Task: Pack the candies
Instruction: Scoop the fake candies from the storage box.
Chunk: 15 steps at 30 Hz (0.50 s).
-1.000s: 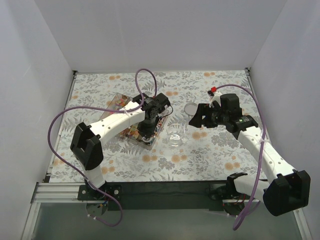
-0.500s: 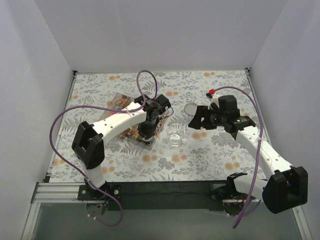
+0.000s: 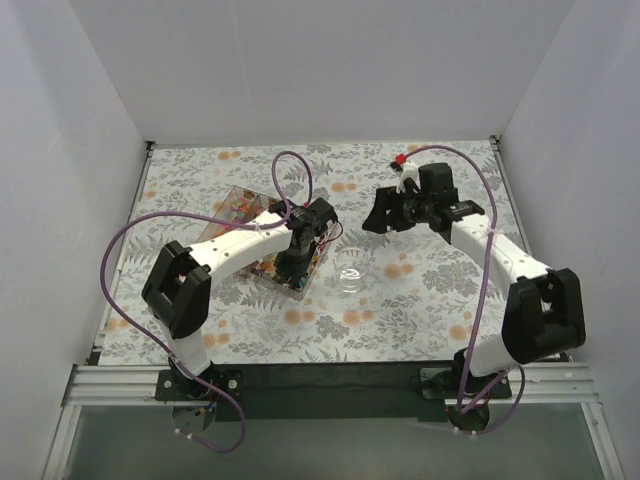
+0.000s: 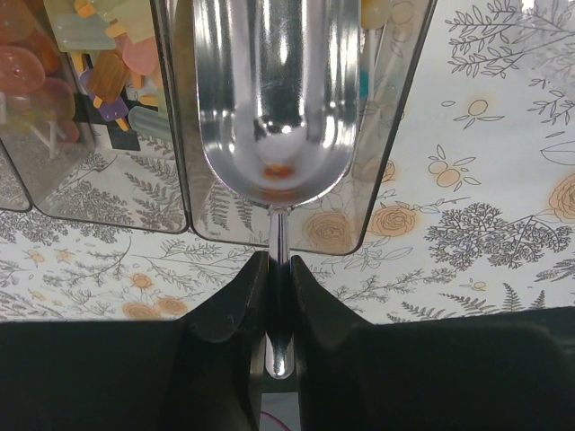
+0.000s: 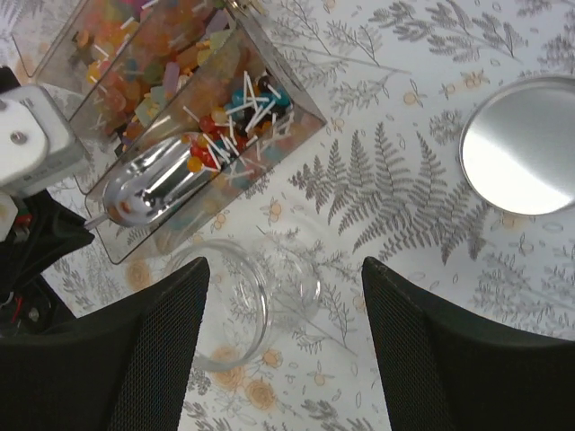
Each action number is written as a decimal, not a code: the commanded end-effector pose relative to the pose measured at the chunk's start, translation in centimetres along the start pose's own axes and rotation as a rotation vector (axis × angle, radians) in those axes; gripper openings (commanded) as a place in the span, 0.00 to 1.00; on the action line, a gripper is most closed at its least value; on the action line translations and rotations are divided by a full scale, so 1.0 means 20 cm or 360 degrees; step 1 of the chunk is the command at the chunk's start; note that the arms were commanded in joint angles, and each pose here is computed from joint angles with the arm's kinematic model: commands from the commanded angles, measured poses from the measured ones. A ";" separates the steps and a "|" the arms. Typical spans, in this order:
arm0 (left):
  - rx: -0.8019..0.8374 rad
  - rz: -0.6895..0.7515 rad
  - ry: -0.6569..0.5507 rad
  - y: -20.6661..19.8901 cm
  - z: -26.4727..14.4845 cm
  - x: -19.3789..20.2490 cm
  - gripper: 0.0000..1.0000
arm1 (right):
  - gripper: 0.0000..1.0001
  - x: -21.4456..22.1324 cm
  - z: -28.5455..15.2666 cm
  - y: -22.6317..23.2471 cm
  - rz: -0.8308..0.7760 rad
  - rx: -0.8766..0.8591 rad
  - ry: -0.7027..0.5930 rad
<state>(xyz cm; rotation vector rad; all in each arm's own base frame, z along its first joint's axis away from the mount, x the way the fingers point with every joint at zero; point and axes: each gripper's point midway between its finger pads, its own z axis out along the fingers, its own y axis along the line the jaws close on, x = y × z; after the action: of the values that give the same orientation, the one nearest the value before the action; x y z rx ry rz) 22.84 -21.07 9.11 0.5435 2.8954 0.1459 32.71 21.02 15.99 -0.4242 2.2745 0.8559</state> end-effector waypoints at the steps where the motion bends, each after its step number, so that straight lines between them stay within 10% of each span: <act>1: 0.0084 -0.0027 -0.0119 0.00 -0.07 -0.06 0.00 | 0.75 -0.20 0.09 0.07 -0.0164 -0.0164 -0.0108; 15: 0.0110 -0.0039 -0.0076 -0.01 -0.07 -0.07 0.00 | 0.63 -0.26 0.59 0.16 -0.0261 -0.0504 0.0035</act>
<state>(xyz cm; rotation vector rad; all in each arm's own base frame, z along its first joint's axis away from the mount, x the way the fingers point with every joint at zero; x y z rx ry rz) 23.21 -21.15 9.05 0.5304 2.9020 0.1082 39.79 29.28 12.16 -0.6505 2.2149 1.0572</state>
